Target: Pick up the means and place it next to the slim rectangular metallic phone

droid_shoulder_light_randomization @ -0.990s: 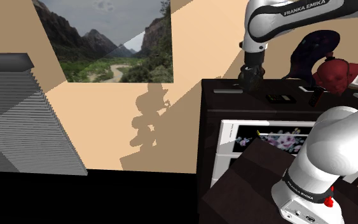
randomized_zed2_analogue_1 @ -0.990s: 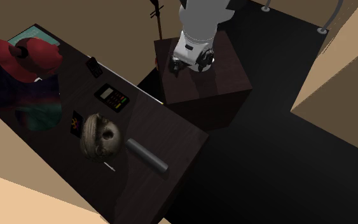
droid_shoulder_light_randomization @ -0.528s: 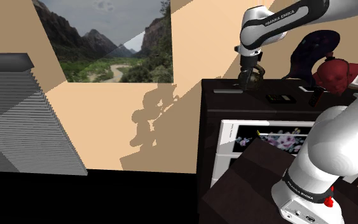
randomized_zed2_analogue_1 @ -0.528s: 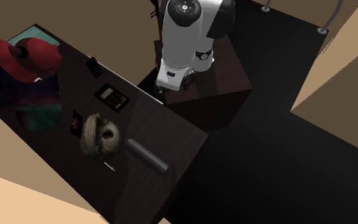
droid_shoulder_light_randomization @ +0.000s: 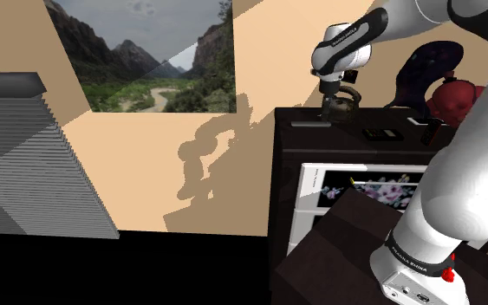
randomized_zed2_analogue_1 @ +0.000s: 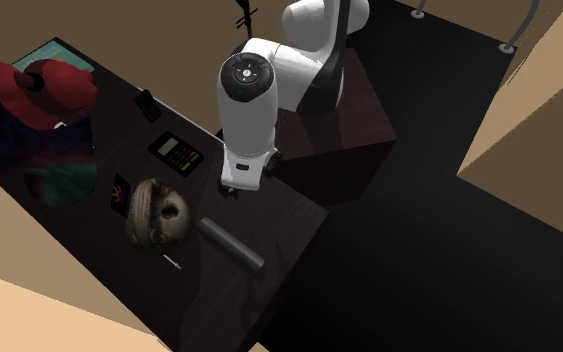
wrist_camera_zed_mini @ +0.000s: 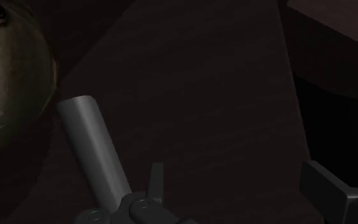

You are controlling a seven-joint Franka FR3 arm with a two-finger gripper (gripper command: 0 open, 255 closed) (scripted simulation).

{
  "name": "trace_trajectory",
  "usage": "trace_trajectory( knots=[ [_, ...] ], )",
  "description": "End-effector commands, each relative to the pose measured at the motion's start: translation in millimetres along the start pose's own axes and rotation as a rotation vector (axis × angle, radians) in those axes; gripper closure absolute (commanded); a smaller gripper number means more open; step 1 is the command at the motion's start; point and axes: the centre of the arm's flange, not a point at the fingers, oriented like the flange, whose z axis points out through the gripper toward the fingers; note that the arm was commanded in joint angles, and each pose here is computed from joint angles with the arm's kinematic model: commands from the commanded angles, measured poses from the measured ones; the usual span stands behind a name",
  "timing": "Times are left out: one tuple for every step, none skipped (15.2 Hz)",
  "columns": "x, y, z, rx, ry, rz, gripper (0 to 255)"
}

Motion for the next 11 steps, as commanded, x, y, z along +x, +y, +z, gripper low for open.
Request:
trace_trajectory(
  knots=[
    [10.8, 20.0, 12.1, -0.006, 0.015, -0.048, 0],
    [16.5, 29.8, 17.3, -0.008, 0.022, -0.069, 0],
    [22.5, 39.5, 22.4, -0.010, 0.029, -0.091, 0],
    [28.7, 49.1, 27.4, -0.012, 0.036, -0.113, 0],
    [35.2, 58.6, 32.4, -0.014, 0.043, -0.135, 0],
    [41.9, 67.9, 37.3, -0.016, 0.050, -0.156, 0],
    [48.8, 77.1, 42.1, -0.018, 0.057, -0.178, 0],
    [56.0, 86.1, 46.9, -0.020, 0.064, -0.200, 0],
    [63.4, 95.0, 51.6, -0.022, 0.071, -0.222, 0],
    [67.7, 100.0, 54.3, -0.023, 0.075, -0.234, 0],
    [68.1, 100.1, 59.5, -0.023, 0.075, -0.234, 0]
  ],
)
